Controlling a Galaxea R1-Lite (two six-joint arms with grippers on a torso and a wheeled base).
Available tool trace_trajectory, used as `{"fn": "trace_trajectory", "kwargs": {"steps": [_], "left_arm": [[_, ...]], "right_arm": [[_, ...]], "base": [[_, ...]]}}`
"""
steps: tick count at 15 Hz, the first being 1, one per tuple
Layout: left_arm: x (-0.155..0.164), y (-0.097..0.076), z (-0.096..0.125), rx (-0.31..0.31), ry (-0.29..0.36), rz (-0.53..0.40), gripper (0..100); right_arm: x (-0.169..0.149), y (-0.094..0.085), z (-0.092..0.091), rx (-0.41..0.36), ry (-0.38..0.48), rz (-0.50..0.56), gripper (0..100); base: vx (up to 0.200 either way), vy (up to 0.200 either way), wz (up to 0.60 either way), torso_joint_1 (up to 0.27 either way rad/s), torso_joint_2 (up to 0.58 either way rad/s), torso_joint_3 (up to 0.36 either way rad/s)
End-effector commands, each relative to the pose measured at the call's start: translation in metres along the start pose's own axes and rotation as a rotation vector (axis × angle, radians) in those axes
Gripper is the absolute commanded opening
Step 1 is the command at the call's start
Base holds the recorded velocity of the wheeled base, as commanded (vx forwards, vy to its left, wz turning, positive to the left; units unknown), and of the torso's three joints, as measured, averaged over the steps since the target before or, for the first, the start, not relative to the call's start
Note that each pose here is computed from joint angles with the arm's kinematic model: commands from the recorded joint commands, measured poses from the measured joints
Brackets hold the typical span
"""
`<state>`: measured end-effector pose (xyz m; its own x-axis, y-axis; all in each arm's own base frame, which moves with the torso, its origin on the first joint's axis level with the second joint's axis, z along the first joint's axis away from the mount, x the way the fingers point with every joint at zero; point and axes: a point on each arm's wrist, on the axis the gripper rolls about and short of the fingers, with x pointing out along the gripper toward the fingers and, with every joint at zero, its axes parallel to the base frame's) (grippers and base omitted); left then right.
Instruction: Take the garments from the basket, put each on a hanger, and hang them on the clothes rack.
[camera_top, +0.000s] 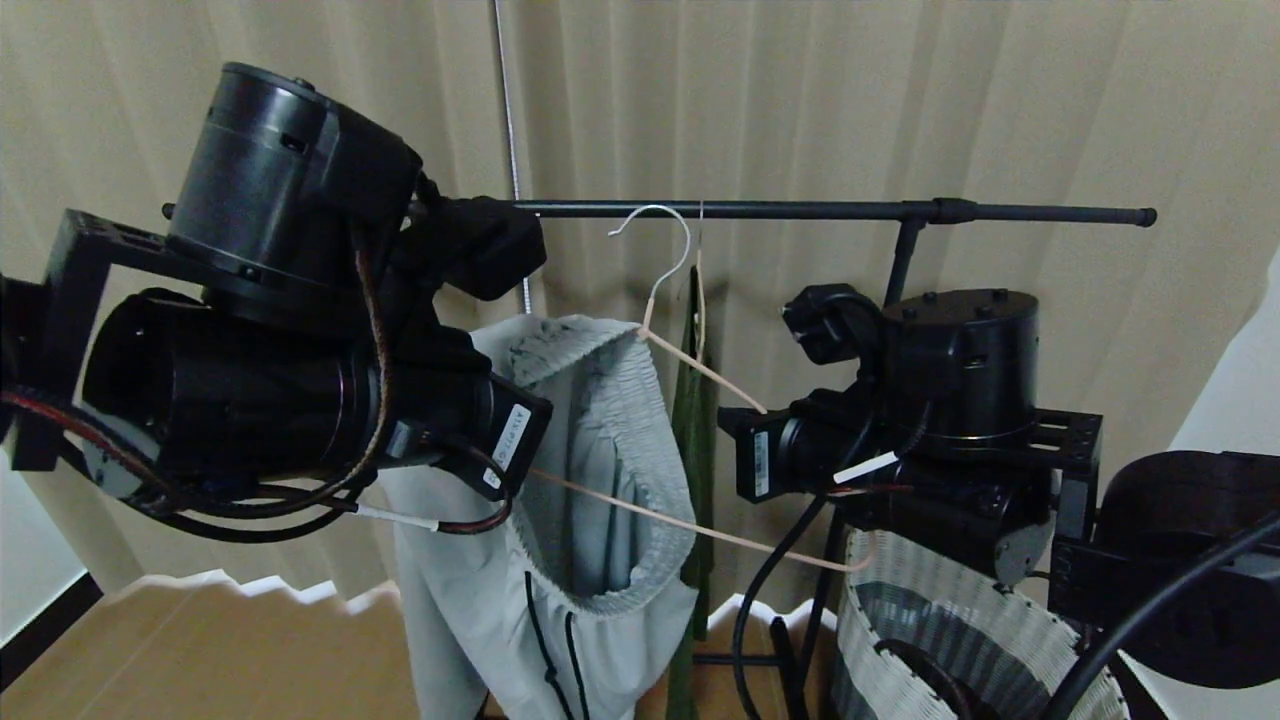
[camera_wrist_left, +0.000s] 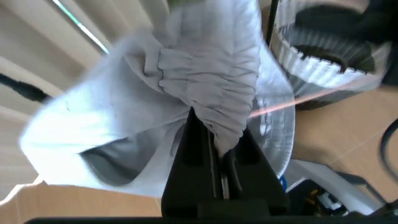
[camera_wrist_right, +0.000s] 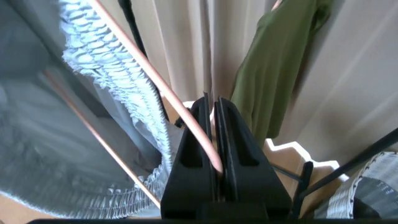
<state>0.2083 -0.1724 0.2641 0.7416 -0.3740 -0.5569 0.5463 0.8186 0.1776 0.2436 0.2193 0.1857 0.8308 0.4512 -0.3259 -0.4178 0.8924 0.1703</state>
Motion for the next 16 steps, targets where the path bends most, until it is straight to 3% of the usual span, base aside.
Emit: {"fn": "trace_trajectory", "kwargs": {"steps": [1,4,5,7,11,16], "left_arm": [[0.002,-0.001,-0.009,0.005,0.027,-0.003,0],[0.009,-0.004,-0.015,0.002,0.001,-0.003,0],[0.009,-0.004,-0.015,0.002,0.001,-0.003,100],[0.010,-0.004,-0.019,0.005,0.010,-0.004,100],[-0.008,-0.002,-0.026,0.000,-0.035,-0.005,100],[-0.046,0.004,-0.054,0.098,-0.120,0.010,100]], "right_arm": [[-0.006,-0.001,0.006,0.010,-0.025,0.002,0],[-0.008,-0.001,0.009,0.015,-0.052,0.007,0],[-0.008,-0.001,0.009,0.015,-0.052,0.007,0],[-0.009,-0.001,0.011,0.016,-0.057,0.009,0],[-0.011,-0.009,0.017,0.028,-0.077,-0.013,0],[-0.006,-0.042,0.022,0.033,-0.088,-0.112,0]], "base": [[0.000,0.000,0.00,0.000,0.00,0.000],[0.000,0.000,0.00,0.000,0.00,0.000],[0.000,0.000,0.00,0.000,0.00,0.000],[0.000,0.000,0.00,0.000,0.00,0.000],[0.000,0.000,0.00,0.000,0.00,0.000],[0.000,0.000,0.00,0.000,0.00,0.000]]}}
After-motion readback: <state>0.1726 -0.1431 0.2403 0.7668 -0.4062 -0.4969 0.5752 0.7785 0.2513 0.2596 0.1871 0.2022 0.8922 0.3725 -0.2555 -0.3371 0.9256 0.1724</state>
